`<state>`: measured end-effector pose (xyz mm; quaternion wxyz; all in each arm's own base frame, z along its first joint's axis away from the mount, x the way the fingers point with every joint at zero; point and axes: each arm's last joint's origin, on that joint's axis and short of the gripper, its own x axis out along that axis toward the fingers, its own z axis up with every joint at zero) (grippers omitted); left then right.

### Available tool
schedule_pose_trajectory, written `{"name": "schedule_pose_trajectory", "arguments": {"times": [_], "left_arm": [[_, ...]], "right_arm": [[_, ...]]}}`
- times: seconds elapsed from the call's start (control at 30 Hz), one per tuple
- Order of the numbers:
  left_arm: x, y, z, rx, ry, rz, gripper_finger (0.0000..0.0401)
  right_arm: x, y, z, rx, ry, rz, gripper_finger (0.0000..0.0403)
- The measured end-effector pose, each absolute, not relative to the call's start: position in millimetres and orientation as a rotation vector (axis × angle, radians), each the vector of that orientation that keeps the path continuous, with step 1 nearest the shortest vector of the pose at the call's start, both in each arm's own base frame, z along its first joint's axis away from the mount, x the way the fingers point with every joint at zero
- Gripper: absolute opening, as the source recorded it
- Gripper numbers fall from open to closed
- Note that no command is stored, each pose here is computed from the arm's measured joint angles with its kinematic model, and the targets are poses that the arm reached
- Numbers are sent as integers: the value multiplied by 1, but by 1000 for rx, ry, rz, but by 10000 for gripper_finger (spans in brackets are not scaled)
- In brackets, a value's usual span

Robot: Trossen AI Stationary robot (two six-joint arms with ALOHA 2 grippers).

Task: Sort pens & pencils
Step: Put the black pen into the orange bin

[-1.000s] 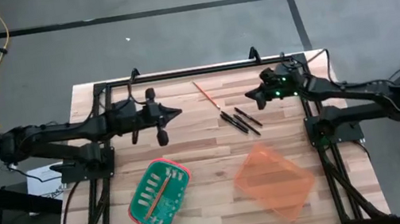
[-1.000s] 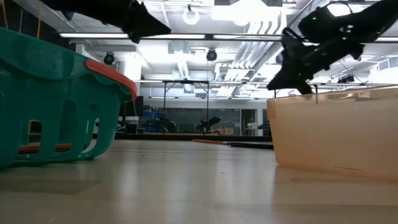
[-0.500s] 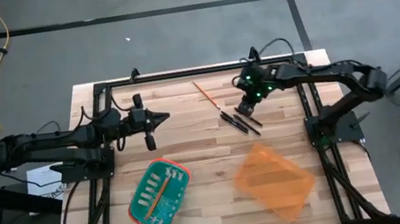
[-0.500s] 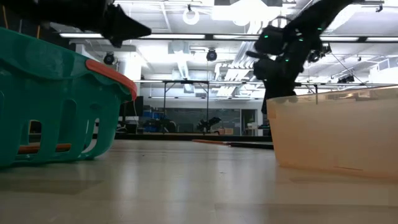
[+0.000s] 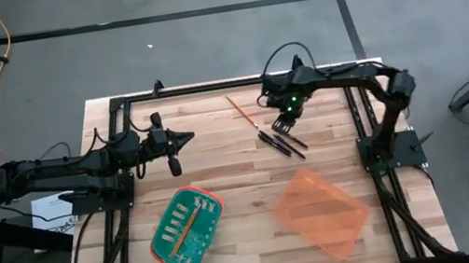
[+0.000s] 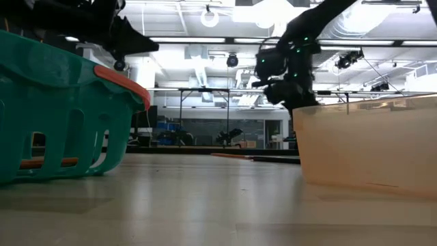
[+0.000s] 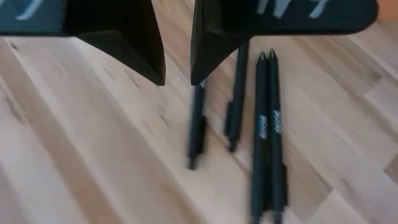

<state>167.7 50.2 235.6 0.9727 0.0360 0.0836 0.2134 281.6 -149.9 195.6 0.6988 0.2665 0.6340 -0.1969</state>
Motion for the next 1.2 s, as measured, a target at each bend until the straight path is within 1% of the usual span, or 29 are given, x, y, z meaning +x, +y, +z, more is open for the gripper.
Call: {"name": "schedule_pose_trajectory", "arguments": {"times": [0.1,0.23,0.37,0.47,1.0,1.1,1.2], "left_arm": [[167,50,236,73,168,431,10],[167,50,236,73,169,431,10],[167,50,236,73,168,432,10],[167,50,236,73,168,432,10],[167,50,236,82,170,431,10],[167,50,236,82,170,431,10],[167,50,236,84,170,431,10]], "right_arm": [[293,-147,186,570,1450,-415,80],[300,-143,183,525,1477,-458,121],[298,-139,177,568,1495,-528,161],[295,-137,173,590,1509,-552,175],[286,-121,143,604,1519,-567,177],[284,-120,139,607,1519,-566,165],[281,-119,137,606,1522,-565,140]]}}
